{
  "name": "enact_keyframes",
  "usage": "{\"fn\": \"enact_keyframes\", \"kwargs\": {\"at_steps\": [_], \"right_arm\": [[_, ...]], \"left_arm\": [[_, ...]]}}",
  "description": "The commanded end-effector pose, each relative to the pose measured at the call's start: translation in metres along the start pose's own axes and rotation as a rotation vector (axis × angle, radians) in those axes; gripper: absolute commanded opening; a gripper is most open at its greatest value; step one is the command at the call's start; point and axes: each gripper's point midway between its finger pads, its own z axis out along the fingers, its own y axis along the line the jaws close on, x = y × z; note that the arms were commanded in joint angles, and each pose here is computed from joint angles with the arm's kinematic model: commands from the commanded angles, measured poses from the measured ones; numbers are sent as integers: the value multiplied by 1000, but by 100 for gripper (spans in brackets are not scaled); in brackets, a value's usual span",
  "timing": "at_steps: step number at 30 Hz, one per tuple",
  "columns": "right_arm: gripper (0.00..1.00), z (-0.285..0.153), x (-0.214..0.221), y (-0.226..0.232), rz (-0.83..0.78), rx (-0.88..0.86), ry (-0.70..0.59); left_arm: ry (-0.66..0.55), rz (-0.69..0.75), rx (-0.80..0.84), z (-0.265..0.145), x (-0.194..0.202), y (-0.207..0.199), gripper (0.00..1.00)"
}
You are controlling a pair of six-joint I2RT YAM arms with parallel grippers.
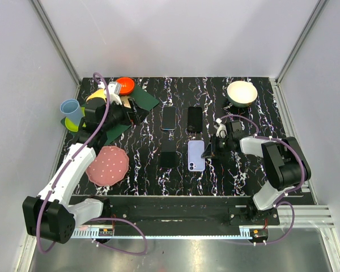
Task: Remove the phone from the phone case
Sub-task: Place the phone case at the center of the board.
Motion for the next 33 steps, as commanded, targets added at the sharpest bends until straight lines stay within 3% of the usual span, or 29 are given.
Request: {"fn": "enact_keyframes", "kwargs": {"at_steps": [1, 6, 15, 33], "right_arm": [[22, -3, -24, 3, -53, 1, -69], [24, -4, -27, 3, -60, 4, -76], [37, -7, -30, 5, -69, 8, -89], [34, -17, -24, 19, -77, -42, -94]], "left_arm": [[-65, 16, 44, -8, -21, -14, 99], [-70, 11, 51, -8, -21, -15, 99], [-68, 10, 54, -9, -21, -15, 99], [-67, 16, 55, -11, -23, -16, 99]]}}
